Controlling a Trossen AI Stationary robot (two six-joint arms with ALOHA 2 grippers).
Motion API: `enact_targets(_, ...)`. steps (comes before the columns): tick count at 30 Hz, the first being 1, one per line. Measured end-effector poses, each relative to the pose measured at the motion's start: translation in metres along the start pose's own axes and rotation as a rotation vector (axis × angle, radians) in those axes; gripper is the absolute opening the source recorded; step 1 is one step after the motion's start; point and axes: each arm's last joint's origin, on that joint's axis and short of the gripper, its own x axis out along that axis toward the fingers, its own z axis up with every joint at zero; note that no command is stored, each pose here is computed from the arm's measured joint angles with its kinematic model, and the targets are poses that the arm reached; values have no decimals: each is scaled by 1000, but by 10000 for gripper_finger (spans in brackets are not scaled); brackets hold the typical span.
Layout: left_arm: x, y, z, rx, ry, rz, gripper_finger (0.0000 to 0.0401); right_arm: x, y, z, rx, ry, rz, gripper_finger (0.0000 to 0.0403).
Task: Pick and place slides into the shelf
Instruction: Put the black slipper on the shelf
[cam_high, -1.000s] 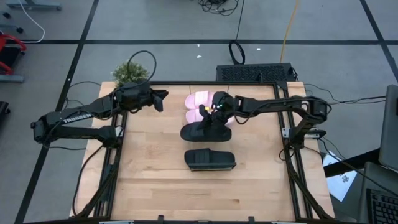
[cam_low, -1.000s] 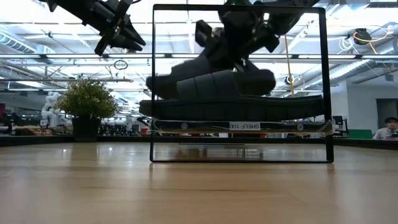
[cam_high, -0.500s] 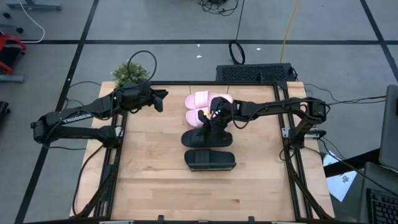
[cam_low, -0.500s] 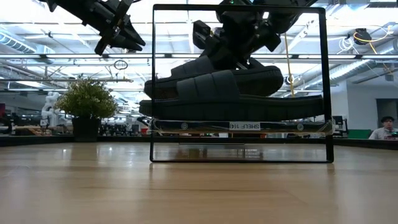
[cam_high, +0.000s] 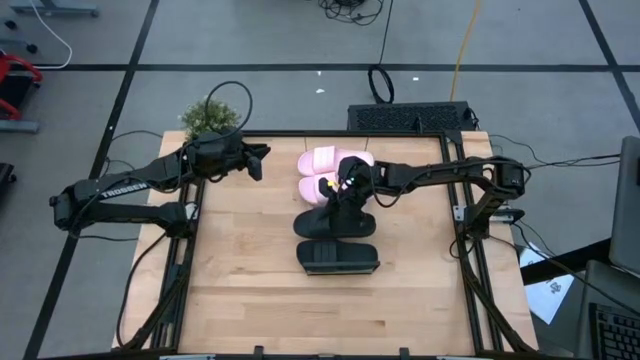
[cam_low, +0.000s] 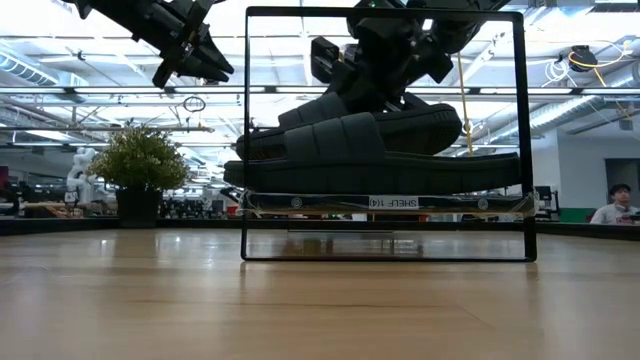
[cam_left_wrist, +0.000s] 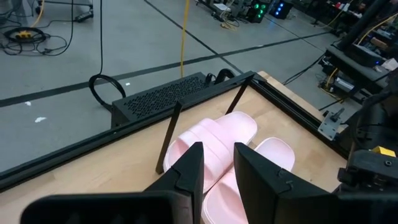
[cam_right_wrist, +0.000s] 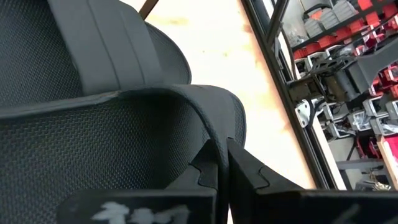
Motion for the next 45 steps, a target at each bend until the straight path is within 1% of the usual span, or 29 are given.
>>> enact_targets(10,0,0,0,7,0,0,83,-5,-3,-10,17,20,-15,0)
enact_targets(16,0,0,0,20,0,1,83,2,2,-16,49,-36,22,0)
enact_targets(21,0,0,0,24,-2,5,83,7,4,-22,43,-7,25,0)
enact_targets(28,0,1,0,61,-8,18,83,4,3,-27,45,0,17,0)
enact_targets(35,0,1,1,69,-17,40,83,1,1,-32,52,9,8,0)
enact_targets(40,0,1,1,78,-18,41,83,7,5,-37,64,9,24,0)
enact_targets(45,0,2,1,78,-18,43,83,12,5,-40,44,8,16,0)
